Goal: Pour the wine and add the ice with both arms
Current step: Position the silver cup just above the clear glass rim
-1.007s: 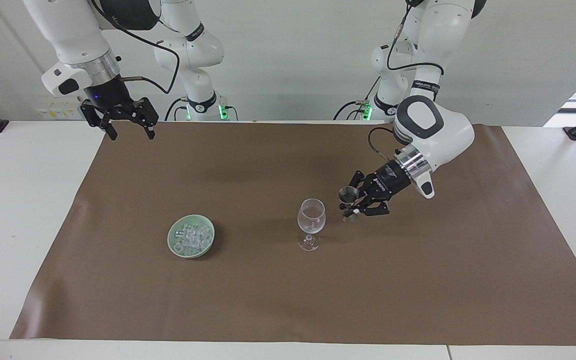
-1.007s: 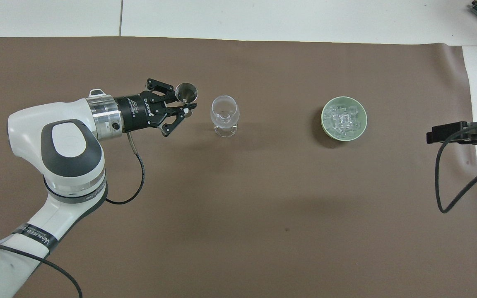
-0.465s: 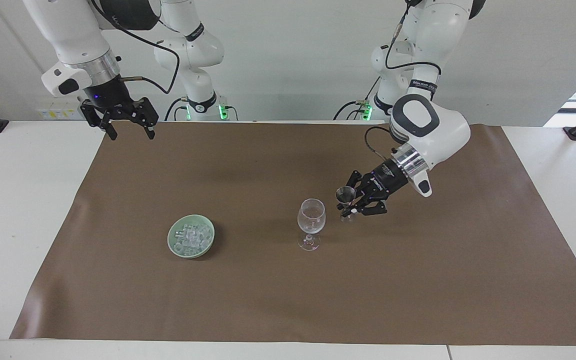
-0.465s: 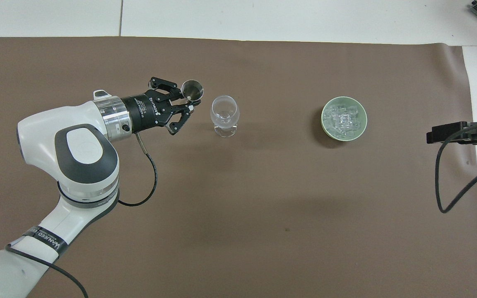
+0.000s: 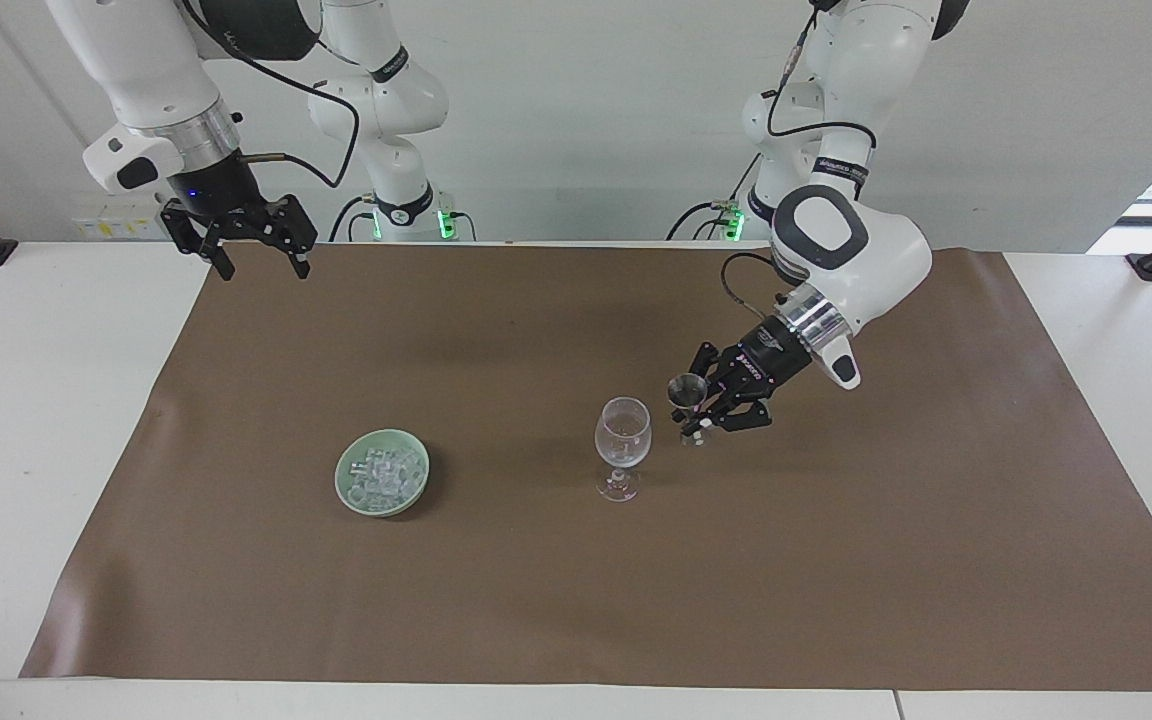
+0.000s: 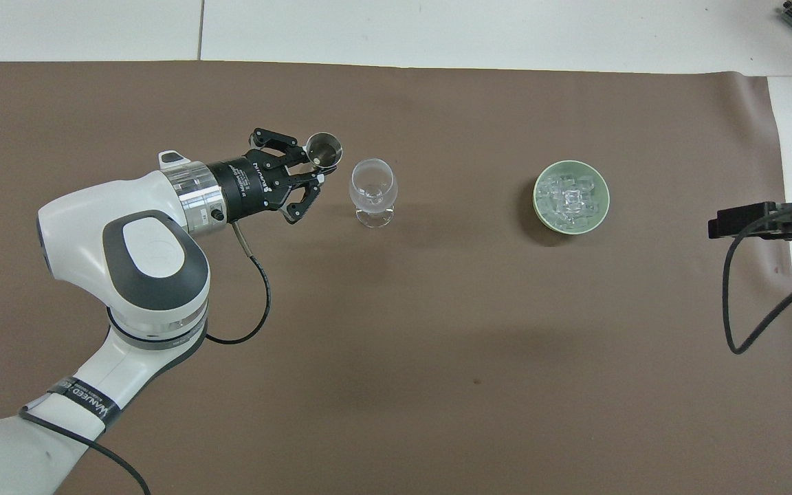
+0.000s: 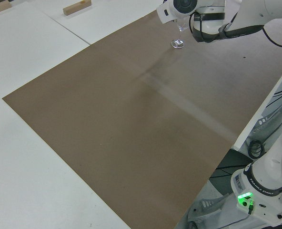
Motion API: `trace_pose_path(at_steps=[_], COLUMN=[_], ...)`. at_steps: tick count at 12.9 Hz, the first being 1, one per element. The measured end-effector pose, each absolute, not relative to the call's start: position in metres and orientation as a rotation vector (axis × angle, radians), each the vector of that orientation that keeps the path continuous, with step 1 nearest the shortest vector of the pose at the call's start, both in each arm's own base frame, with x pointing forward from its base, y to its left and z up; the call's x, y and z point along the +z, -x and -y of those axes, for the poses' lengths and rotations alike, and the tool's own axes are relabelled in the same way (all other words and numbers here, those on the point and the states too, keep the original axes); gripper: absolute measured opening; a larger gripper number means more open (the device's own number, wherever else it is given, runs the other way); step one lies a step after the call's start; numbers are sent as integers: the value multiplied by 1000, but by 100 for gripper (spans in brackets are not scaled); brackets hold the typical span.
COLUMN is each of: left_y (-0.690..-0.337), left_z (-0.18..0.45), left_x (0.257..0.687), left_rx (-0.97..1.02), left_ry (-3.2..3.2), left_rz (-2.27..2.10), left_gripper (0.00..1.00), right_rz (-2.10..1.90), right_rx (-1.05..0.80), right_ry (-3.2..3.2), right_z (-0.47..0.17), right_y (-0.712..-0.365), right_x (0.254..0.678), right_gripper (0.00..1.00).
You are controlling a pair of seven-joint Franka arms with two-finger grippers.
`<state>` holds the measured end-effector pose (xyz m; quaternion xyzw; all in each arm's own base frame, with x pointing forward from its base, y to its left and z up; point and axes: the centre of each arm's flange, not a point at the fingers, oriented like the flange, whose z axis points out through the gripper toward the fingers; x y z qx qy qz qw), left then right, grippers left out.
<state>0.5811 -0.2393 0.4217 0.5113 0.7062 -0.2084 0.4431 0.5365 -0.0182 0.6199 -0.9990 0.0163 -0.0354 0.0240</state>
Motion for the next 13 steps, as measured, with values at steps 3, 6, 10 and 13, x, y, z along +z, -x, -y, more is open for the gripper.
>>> trace_pose_path(at_steps=[3, 6, 10, 13], left_y=[-577, -576, -578, -577], left_z=[250, 254, 252, 256], left_x=[418, 417, 420, 422], left_rx=[-490, -468, -394, -347], left_ry=[-1264, -1274, -1297, -1312], left_rz=[-1760, -1760, -1753, -1743], left_gripper=[22, 22, 22, 22], right_rz=[-50, -50, -50, -50], right_rx=[-110, -110, -110, -110], right_ry=[3091, 3091, 3091, 3091], right_z=[18, 18, 18, 18], right_y=[-537, -537, -537, -537], right_x=[620, 620, 620, 620], right_gripper=[100, 100, 100, 100])
